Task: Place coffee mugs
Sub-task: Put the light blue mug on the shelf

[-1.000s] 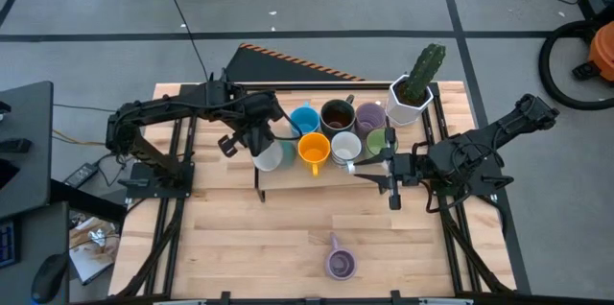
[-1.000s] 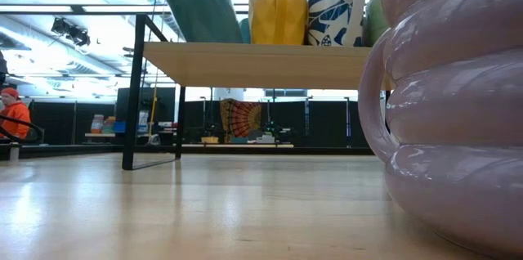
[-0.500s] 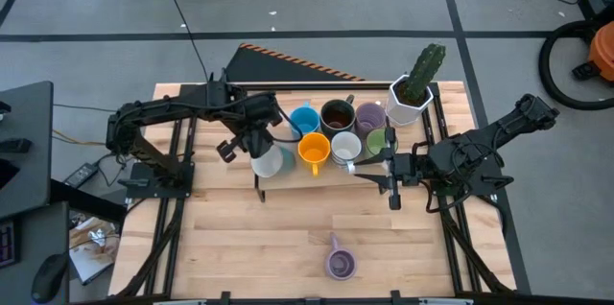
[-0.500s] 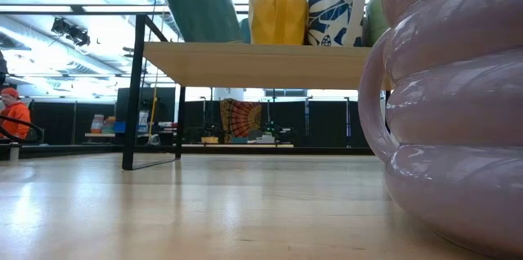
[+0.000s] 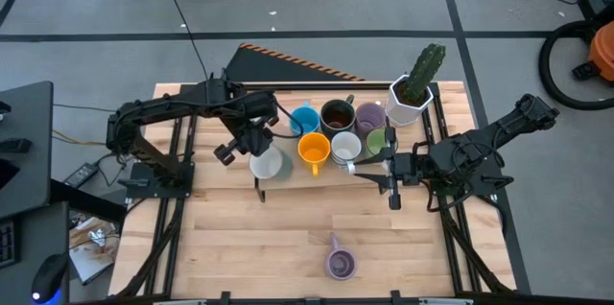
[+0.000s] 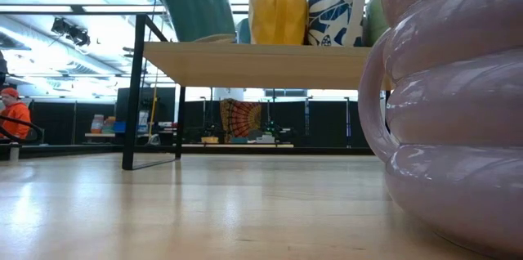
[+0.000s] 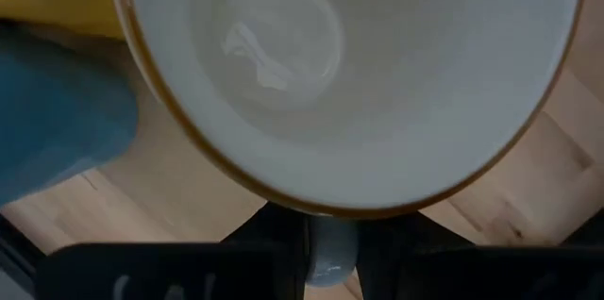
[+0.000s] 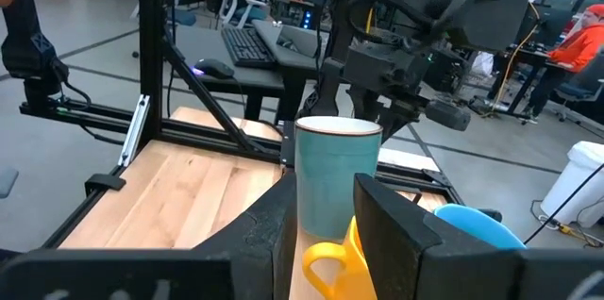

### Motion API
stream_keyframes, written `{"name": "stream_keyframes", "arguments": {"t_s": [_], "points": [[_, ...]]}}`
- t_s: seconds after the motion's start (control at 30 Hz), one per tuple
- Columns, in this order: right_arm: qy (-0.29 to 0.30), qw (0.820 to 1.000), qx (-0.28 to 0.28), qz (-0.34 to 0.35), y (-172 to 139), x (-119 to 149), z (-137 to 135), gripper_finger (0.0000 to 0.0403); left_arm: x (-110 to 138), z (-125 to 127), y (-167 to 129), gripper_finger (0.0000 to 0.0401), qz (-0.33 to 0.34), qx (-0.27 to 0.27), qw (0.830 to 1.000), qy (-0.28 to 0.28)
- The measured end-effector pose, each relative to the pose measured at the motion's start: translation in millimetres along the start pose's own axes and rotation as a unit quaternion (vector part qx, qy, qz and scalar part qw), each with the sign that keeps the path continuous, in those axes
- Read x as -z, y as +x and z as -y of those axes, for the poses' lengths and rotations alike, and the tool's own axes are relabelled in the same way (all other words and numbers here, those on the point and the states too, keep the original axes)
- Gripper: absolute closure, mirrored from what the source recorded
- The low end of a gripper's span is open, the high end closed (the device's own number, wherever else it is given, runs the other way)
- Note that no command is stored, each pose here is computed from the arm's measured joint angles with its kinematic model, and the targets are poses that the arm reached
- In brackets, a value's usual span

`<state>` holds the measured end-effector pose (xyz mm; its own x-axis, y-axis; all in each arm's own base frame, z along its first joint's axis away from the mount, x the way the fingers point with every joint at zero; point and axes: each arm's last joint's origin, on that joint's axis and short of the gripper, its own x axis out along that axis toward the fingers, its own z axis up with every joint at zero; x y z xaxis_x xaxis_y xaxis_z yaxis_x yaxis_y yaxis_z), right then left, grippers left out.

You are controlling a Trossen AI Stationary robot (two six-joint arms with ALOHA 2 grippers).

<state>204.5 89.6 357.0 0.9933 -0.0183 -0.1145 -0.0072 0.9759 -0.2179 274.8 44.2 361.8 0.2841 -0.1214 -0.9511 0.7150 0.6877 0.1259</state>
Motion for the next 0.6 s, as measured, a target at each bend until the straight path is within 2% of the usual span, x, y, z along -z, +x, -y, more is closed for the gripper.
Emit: {"name": "stream_keyframes", "arguments": {"t_s": [0.3, 0.47, 0.6], "points": [[-0.006, 1.0, 0.001, 0.007, 0.0, -1.4, 0.2, 0.029, 3.5, -2.1, -2.3, 0.0339, 0.002, 0.001, 1.0, -0.021], [-0.007, 1.0, 0.004, 0.007, 0.1, -1.4, 0.5, 0.029, -1.9, -4.4, -22.3, 0.0339, 0.003, -0.011, 0.999, -0.032], [-0.006, 1.0, 0.008, 0.008, 0.4, -1.7, 1.4, 0.029, -6.5, -9.8, -28.7, 0.0339, -0.009, 0.002, 0.999, -0.047]]}}
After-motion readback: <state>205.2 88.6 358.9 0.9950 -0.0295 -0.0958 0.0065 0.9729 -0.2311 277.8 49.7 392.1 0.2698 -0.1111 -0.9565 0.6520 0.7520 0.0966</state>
